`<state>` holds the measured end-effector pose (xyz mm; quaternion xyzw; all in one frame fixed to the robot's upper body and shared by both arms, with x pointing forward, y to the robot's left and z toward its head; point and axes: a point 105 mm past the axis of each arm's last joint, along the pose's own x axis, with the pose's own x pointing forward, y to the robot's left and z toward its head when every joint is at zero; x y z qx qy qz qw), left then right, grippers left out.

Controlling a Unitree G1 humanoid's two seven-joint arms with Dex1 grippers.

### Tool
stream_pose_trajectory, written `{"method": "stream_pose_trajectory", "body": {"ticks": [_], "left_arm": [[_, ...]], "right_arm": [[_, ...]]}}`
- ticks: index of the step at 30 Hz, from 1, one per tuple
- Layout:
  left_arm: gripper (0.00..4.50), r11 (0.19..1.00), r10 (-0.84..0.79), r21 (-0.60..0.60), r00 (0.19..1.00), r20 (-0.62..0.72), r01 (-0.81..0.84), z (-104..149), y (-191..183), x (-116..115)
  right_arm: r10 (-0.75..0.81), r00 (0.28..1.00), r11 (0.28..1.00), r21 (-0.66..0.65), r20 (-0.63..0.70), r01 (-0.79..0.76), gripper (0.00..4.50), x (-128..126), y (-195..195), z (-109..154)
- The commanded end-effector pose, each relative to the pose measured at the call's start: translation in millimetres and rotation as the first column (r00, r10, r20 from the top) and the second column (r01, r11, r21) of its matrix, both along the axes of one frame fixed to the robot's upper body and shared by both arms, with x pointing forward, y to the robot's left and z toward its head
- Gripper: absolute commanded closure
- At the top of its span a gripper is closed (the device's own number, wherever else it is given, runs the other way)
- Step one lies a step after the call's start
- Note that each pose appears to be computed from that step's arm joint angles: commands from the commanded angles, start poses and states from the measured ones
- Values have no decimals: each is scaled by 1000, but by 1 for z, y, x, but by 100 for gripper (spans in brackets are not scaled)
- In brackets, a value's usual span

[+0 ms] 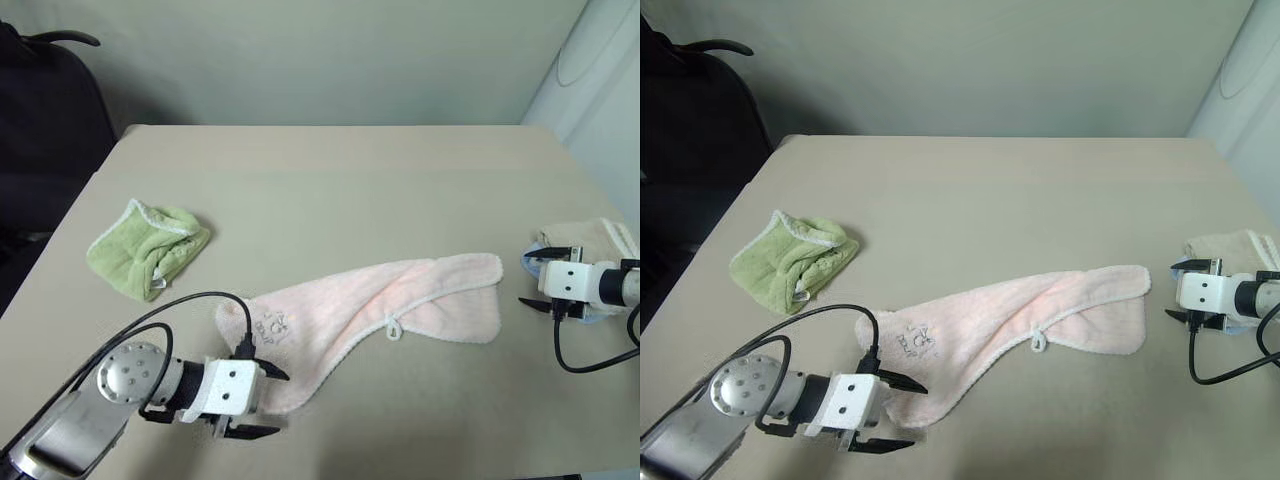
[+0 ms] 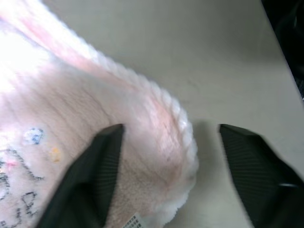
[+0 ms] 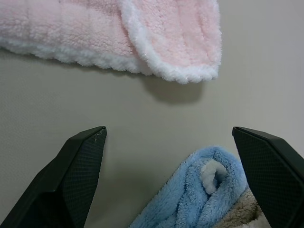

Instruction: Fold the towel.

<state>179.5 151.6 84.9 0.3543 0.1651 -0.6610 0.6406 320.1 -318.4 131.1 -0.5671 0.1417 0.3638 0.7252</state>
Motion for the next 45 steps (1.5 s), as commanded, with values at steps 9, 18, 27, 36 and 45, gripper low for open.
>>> {"method": "stream_pose_trajectory", "body": {"ticks": [9, 18, 27, 36, 45], "left_arm": [[117, 999, -14, 34, 998, 60, 12, -18, -6, 5], [427, 999, 25, -35, 997, 73, -23, -1, -3, 13], [446, 995, 74, -81, 993, 95, -67, 6, -2, 22], [446, 990, 101, -107, 989, 104, -90, 12, -3, 24], [450, 987, 133, -103, 985, 108, -122, 12, 1, 21]], "right_arm": [[4, 998, 1000, 19, 69, -5, 0, 3, 2, 20], [8, 998, 1000, -11, 65, -8, 0, -4, -5, 25], [70, 993, 994, -94, 91, -62, 0, 3, -4, 27], [158, 982, 986, -77, 101, -150, 0, 22, 24, 15], [185, 973, 982, -55, 139, -179, 86, 32, 38, 15]]}}
